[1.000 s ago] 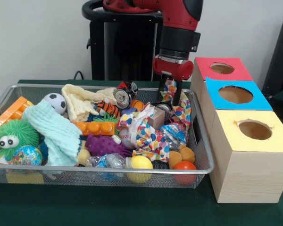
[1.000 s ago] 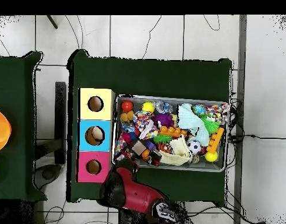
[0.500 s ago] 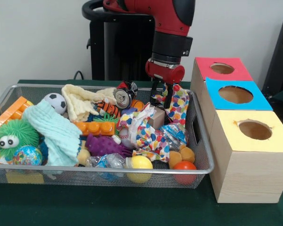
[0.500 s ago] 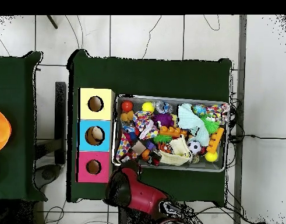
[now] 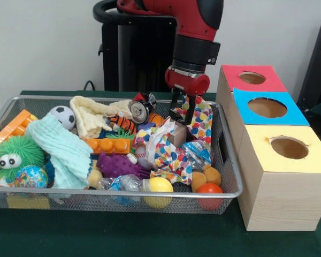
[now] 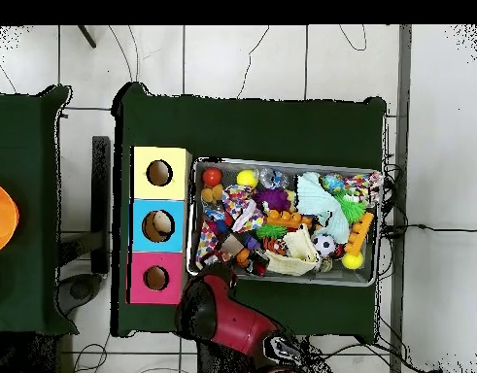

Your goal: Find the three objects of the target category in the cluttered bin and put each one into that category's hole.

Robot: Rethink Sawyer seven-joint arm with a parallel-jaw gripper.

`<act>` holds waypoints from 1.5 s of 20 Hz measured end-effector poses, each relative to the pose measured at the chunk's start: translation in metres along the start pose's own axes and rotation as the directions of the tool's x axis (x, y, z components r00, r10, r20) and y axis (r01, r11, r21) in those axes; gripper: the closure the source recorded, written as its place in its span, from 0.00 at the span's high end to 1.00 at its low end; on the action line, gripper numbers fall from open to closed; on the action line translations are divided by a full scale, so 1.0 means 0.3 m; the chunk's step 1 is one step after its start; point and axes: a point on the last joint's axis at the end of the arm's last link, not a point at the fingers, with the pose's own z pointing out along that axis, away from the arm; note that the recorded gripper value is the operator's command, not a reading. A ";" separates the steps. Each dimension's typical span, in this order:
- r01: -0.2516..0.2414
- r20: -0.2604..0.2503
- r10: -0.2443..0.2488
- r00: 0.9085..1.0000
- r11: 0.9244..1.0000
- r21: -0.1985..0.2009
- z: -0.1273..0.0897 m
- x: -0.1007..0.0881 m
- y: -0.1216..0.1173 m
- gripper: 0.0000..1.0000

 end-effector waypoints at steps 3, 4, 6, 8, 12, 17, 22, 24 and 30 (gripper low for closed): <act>-0.033 0.011 0.033 0.999 0.999 0.007 -0.013 -0.012 0.030 1.00; -0.044 0.012 0.044 0.999 0.999 0.011 -0.017 -0.014 0.038 1.00; -0.067 0.010 0.066 0.998 0.997 0.024 -0.023 -0.016 0.054 1.00; -0.082 0.006 0.082 0.997 0.996 0.035 -0.025 -0.017 0.064 1.00; -0.117 -0.009 0.118 0.993 0.991 0.060 -0.024 -0.017 0.090 1.00; -0.141 -0.012 0.141 0.990 0.988 0.061 -0.018 -0.029 0.125 1.00; -0.163 -0.003 0.163 0.987 0.985 0.051 -0.005 -0.076 0.137 1.00; -0.171 0.000 0.171 0.985 0.984 0.048 -0.001 -0.092 0.137 1.00; -0.195 0.017 0.195 0.981 0.980 0.033 0.012 -0.154 0.152 1.00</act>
